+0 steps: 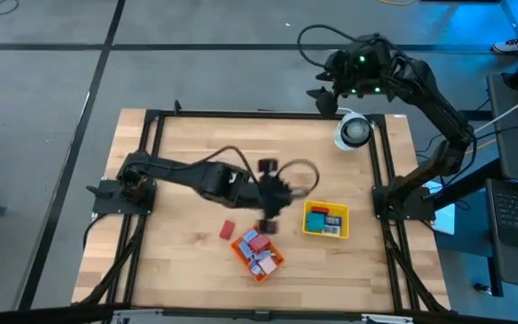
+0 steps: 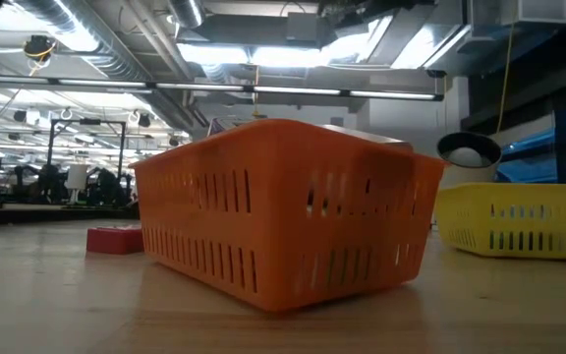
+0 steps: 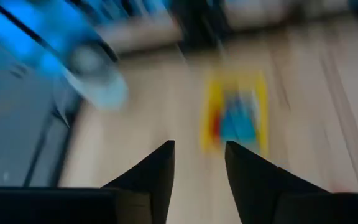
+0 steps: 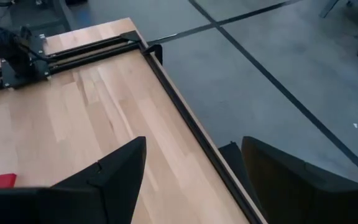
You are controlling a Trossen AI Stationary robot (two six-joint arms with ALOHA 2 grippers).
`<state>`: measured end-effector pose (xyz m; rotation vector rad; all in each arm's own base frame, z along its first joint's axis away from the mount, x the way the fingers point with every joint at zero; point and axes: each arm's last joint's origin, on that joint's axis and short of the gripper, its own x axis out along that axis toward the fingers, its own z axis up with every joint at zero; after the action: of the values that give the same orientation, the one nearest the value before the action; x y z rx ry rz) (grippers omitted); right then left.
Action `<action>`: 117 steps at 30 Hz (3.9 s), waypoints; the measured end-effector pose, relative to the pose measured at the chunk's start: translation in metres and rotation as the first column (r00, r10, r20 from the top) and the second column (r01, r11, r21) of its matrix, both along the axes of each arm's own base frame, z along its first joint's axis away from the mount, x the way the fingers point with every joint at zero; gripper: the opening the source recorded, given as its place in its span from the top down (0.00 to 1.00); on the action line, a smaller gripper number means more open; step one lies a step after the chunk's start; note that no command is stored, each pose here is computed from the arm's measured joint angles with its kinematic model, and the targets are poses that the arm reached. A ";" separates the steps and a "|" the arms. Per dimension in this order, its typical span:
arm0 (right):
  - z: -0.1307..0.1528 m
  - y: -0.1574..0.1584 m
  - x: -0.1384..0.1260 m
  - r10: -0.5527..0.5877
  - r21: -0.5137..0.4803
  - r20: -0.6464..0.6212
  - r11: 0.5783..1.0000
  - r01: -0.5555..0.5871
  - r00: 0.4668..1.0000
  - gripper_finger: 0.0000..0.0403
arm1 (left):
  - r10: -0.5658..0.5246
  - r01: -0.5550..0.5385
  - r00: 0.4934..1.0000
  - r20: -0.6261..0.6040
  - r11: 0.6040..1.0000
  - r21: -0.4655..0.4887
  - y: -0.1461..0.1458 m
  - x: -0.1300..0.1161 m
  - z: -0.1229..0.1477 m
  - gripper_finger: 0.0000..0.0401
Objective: Pick & Place Office items
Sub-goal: Put the red digital clock into the yellow bin
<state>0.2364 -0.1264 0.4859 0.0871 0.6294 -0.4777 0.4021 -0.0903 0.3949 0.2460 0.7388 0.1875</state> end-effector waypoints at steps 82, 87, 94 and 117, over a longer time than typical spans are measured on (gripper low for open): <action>0.031 -0.007 -0.038 -0.162 0.002 0.242 0.986 0.166 0.957 0.33 | 0.491 -0.537 0.662 -0.566 0.838 0.098 0.273 -0.077 -0.097 0.83; 0.030 -0.008 -0.039 -0.209 -0.009 0.221 0.976 0.216 0.953 0.33 | 0.307 -0.554 0.645 -0.700 0.819 -0.150 0.259 -0.084 -0.158 0.79; 0.029 -0.008 -0.039 -0.189 -0.022 0.210 0.980 0.198 0.959 0.33 | 0.050 -0.356 0.651 -0.758 0.901 -0.247 0.181 -0.077 -0.176 0.71; 0.029 -0.007 -0.039 -0.212 0.033 0.232 0.977 0.211 0.949 0.33 | -0.579 0.691 0.427 -0.695 0.704 -0.162 0.009 -0.083 -0.192 0.65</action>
<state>0.1975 -0.1334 0.5150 0.2170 0.3909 -0.6618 0.3187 -0.0814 0.2028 0.7670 1.3560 -0.6541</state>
